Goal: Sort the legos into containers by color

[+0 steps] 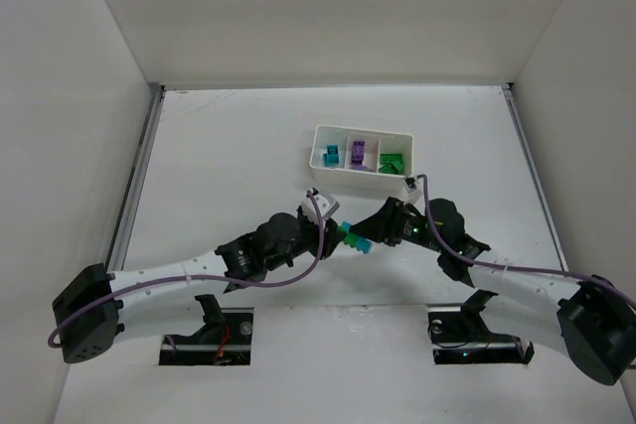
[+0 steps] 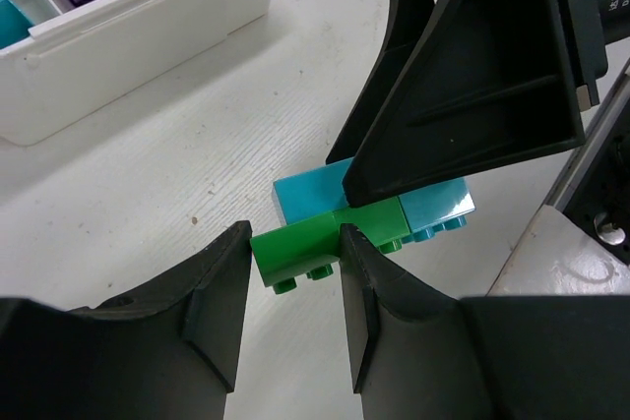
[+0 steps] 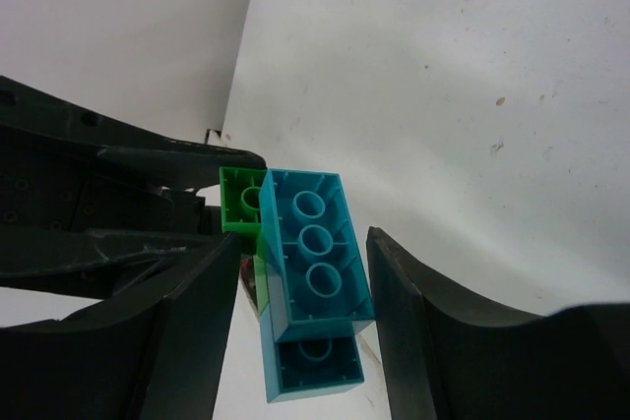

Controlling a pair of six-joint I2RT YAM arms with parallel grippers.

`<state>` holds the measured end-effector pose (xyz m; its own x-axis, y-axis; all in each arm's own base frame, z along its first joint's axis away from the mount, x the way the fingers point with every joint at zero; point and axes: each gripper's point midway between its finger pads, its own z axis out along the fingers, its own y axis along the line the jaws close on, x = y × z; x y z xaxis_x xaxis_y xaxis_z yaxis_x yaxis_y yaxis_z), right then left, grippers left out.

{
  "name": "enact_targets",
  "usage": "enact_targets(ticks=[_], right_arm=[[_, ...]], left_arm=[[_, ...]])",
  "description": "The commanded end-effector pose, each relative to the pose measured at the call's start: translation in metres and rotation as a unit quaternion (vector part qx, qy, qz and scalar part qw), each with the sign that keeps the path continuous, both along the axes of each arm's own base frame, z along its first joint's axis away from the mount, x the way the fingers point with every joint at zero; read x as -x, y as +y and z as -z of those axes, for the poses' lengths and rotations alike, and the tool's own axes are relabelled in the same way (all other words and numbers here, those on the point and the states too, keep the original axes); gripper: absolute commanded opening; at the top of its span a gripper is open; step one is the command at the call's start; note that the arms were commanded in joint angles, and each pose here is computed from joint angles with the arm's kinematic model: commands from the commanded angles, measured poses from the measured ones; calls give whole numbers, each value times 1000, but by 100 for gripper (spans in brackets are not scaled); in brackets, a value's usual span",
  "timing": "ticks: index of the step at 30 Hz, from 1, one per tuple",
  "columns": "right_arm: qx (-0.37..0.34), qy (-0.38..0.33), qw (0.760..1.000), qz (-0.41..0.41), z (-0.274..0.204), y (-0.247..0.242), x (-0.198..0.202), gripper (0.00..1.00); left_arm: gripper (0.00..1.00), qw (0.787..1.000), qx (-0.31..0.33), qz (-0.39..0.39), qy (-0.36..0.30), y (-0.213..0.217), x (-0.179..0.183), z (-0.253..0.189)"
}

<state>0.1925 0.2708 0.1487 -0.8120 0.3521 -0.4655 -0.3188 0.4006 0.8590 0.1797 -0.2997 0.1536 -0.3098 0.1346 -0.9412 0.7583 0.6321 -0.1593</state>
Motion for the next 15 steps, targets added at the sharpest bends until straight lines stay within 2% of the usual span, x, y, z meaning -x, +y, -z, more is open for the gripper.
enact_targets(ticks=[1, 6, 15], right_arm=[[-48, -28, 998, -20, -29, 9, -2, 57], [-66, -13, 997, -35, -31, 13, 1, 54], [-92, -11, 995, -45, -40, 15, 3, 39]], left_arm=[[18, 999, 39, -2, -38, -8, -6, -39], [18, 998, 41, -8, -49, -6, -8, -44], [18, 997, 39, -16, -58, -5, -11, -45]])
